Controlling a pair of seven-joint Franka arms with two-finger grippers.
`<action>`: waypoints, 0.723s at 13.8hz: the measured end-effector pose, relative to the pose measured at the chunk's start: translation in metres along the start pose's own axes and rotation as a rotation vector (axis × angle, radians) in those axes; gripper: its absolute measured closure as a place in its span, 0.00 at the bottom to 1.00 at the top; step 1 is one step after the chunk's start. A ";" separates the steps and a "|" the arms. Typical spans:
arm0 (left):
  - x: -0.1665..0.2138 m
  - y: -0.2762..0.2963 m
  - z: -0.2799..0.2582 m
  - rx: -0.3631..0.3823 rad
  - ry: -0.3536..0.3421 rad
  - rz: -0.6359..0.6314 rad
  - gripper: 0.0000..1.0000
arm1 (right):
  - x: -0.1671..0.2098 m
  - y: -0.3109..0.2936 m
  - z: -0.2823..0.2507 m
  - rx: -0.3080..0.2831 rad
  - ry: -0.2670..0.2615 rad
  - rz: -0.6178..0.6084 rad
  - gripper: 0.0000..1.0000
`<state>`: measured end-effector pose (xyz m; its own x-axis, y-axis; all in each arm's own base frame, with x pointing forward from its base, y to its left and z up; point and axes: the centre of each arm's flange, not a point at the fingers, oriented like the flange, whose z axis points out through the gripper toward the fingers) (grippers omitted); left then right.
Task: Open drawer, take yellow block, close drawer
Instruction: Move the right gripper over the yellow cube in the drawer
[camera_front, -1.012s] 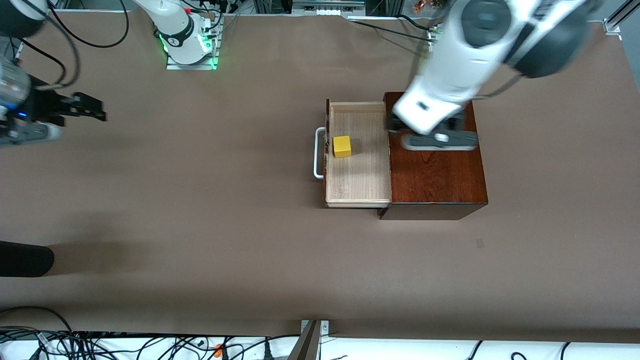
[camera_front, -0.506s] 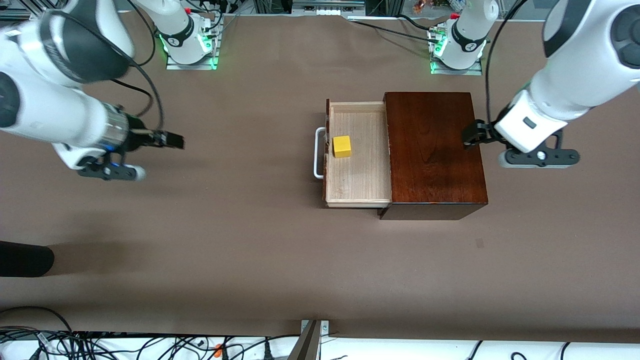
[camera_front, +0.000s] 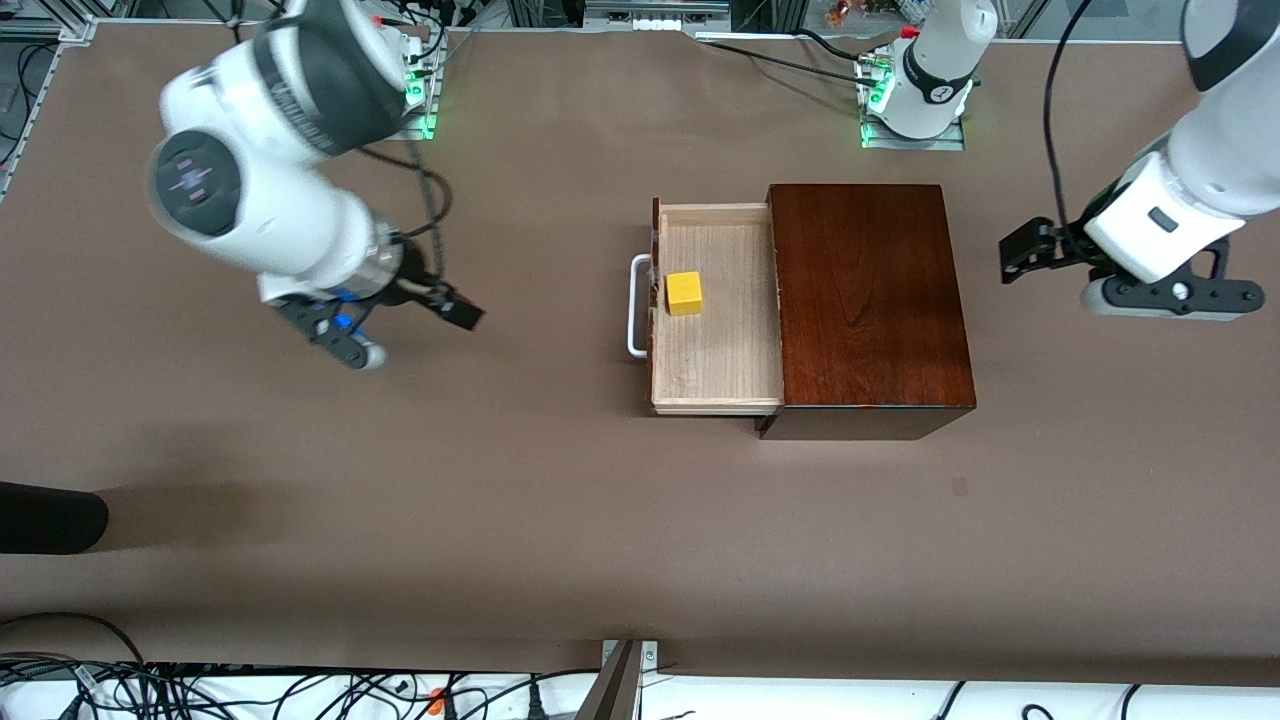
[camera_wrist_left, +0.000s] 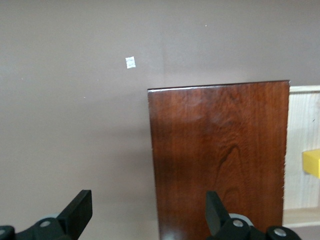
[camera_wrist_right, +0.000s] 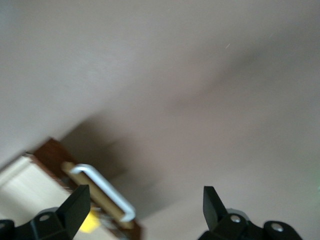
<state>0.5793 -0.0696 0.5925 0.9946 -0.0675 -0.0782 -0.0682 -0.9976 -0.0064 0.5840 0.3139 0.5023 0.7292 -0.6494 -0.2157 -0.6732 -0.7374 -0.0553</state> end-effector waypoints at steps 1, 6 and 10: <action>-0.001 -0.011 0.000 0.001 -0.002 0.014 0.00 | -0.026 -0.014 0.006 0.026 0.011 0.079 0.00; -0.007 -0.029 -0.008 0.002 0.012 0.087 0.00 | -0.111 -0.065 0.047 0.121 0.007 0.474 0.00; -0.014 -0.045 -0.016 -0.016 0.021 0.121 0.00 | -0.149 -0.114 0.110 0.176 -0.020 0.728 0.00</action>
<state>0.5702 -0.0240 0.6098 0.9807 -0.1872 -0.0570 -0.1865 -0.9823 0.0178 0.5381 0.5152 0.4337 0.0910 -0.9570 -0.2753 -0.9956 -0.0811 -0.0470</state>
